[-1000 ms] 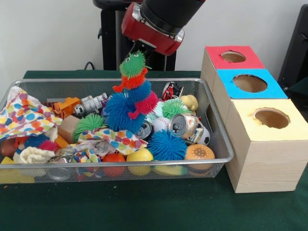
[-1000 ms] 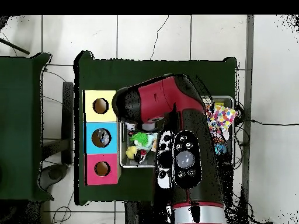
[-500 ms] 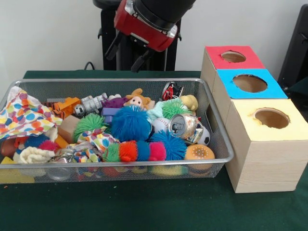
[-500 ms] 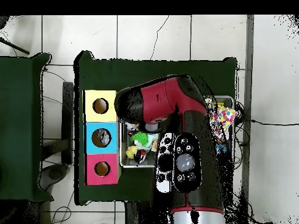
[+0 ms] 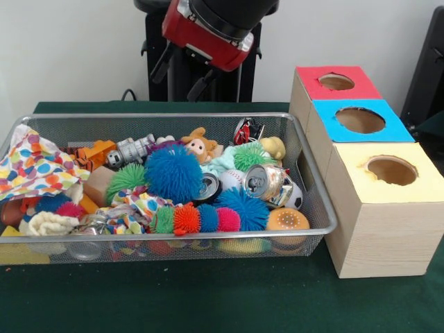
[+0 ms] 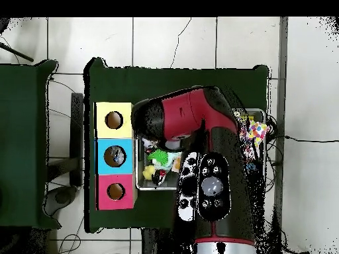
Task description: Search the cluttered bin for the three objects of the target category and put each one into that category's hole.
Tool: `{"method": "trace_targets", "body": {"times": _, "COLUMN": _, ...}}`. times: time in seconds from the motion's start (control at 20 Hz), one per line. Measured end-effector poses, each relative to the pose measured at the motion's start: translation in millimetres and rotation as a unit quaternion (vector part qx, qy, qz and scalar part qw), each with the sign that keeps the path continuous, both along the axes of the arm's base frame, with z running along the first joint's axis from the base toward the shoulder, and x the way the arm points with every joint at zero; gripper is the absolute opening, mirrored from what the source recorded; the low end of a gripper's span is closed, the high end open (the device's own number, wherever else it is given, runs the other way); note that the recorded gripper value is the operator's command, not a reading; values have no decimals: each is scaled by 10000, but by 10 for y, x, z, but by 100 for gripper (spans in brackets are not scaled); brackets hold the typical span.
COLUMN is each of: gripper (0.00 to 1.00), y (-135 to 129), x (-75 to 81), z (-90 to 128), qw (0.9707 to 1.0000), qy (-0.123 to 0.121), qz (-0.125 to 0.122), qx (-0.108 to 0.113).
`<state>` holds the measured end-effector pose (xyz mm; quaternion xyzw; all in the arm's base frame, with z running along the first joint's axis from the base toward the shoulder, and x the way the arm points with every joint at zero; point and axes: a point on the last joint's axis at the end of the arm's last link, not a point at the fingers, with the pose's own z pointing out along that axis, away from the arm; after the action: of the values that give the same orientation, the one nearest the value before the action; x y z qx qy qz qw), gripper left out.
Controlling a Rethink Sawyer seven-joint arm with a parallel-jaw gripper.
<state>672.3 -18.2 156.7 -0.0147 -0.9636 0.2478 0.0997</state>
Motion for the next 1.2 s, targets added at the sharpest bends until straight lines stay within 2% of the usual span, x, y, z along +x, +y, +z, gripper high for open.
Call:
{"method": "trace_targets", "body": {"times": 0.15, "gripper": 100, "y": -107, "x": 36, "z": 4, "qw": 9996, "qy": -191, "qz": -111, "qx": 168}}
{"method": "trace_targets", "body": {"times": 0.2, "gripper": 100, "y": -203, "x": 60, "z": -8, "qw": 9990, "qy": -335, "qz": -161, "qx": 249}}
{"method": "trace_targets", "body": {"times": 0.35, "gripper": 100, "y": -371, "x": 96, "z": -41, "qw": 9975, "qy": -566, "qz": -235, "qx": 360}}
{"method": "trace_targets", "body": {"times": 0.45, "gripper": 100, "y": -587, "x": 120, "z": -87, "qw": 9951, "qy": -812, "qz": -329, "qx": 462}}
{"method": "trace_targets", "body": {"times": 0.65, "gripper": 100, "y": -904, "x": 141, "z": -183, "qw": 9912, "qy": -1097, "qz": -484, "qx": 570}}
{"method": "trace_targets", "body": {"times": 0.7, "gripper": 100, "y": -1051, "x": 137, "z": -238, "qw": 9895, "qy": -1196, "qz": -554, "qx": 600}}
{"method": "trace_targets", "body": {"times": 0.95, "gripper": 100, "y": -1344, "x": 82, "z": -425, "qw": 9873, "qy": -1306, "qz": -670, "qx": 613}}
{"method": "trace_targets", "body": {"times": 1.2, "gripper": 100, "y": -1312, "x": 41, "z": -578, "qw": 9882, "qy": -1262, "qz": -614, "qx": 608}}
